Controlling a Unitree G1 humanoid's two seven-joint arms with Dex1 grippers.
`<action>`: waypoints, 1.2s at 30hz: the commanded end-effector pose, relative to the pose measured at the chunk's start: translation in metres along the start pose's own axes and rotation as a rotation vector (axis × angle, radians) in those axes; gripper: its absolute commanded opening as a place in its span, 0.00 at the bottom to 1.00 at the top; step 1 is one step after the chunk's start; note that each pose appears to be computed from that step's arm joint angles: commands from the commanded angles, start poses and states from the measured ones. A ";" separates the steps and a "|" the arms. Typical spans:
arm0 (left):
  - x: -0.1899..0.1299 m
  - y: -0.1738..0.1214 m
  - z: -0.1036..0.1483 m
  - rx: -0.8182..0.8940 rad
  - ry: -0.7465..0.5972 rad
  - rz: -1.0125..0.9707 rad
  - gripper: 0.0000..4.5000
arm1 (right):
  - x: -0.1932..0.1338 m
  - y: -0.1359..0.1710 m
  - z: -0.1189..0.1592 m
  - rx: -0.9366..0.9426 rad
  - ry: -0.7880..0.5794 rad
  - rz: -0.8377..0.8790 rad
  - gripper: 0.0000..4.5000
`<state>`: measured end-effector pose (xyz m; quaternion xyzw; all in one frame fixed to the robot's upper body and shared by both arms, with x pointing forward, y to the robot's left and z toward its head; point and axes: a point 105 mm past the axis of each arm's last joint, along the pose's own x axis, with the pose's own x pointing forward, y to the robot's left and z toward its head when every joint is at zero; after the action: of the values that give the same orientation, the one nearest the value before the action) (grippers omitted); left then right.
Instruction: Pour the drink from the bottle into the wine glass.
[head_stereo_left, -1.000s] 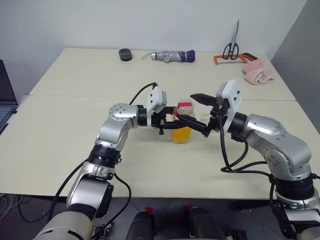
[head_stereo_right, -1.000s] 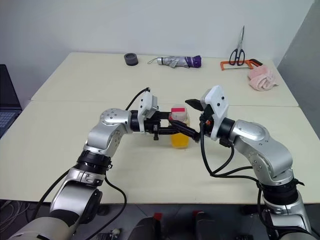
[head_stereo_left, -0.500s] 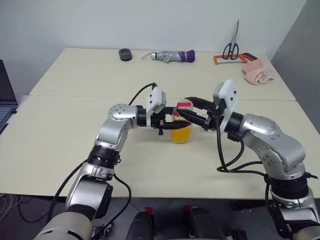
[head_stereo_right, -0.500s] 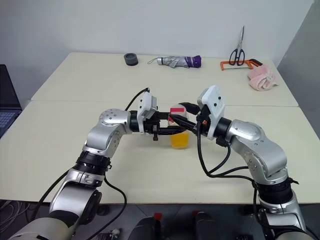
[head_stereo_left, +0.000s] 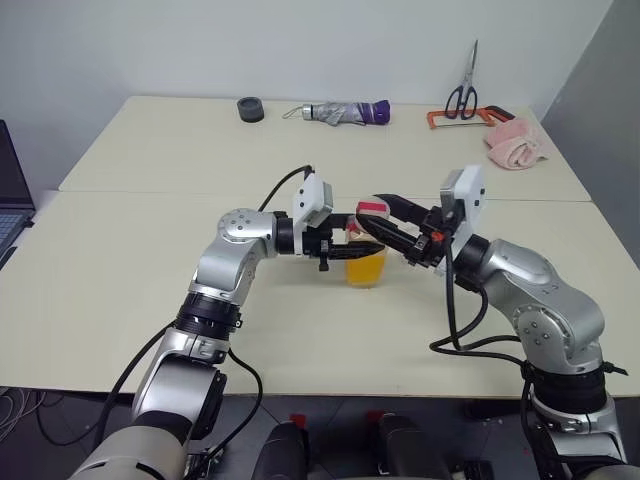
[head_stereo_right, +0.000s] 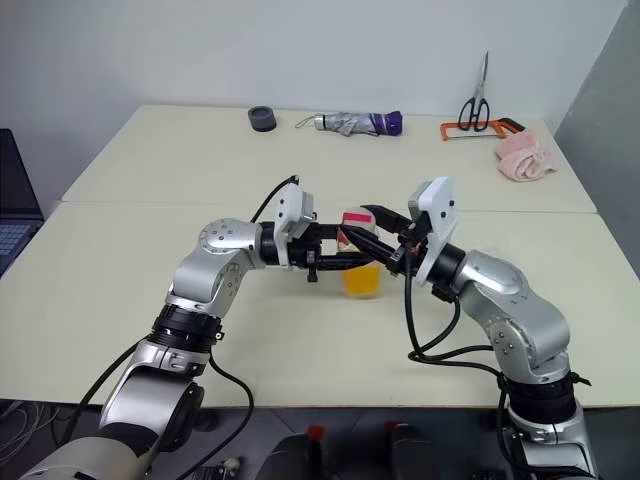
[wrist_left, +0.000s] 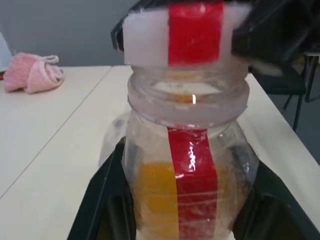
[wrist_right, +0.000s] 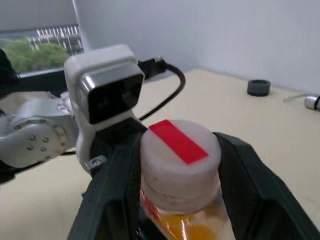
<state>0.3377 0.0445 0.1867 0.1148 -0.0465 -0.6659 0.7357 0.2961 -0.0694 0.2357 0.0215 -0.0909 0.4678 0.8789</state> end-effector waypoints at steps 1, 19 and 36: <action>0.000 -0.001 0.015 0.052 -0.034 -0.006 0.41 | -0.004 0.005 0.018 -0.027 -0.051 0.009 0.39; -0.005 0.004 0.016 0.052 -0.048 0.051 0.41 | -0.132 -0.072 -0.038 -0.157 0.292 -0.501 0.39; -0.012 0.010 0.016 0.046 -0.050 0.112 0.40 | -0.208 -0.094 -0.124 0.006 0.453 -0.764 0.98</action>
<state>0.3450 0.0526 0.1865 0.1102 -0.0476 -0.6331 0.7647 0.2802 -0.2810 0.0707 -0.0519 0.1330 0.0846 0.9861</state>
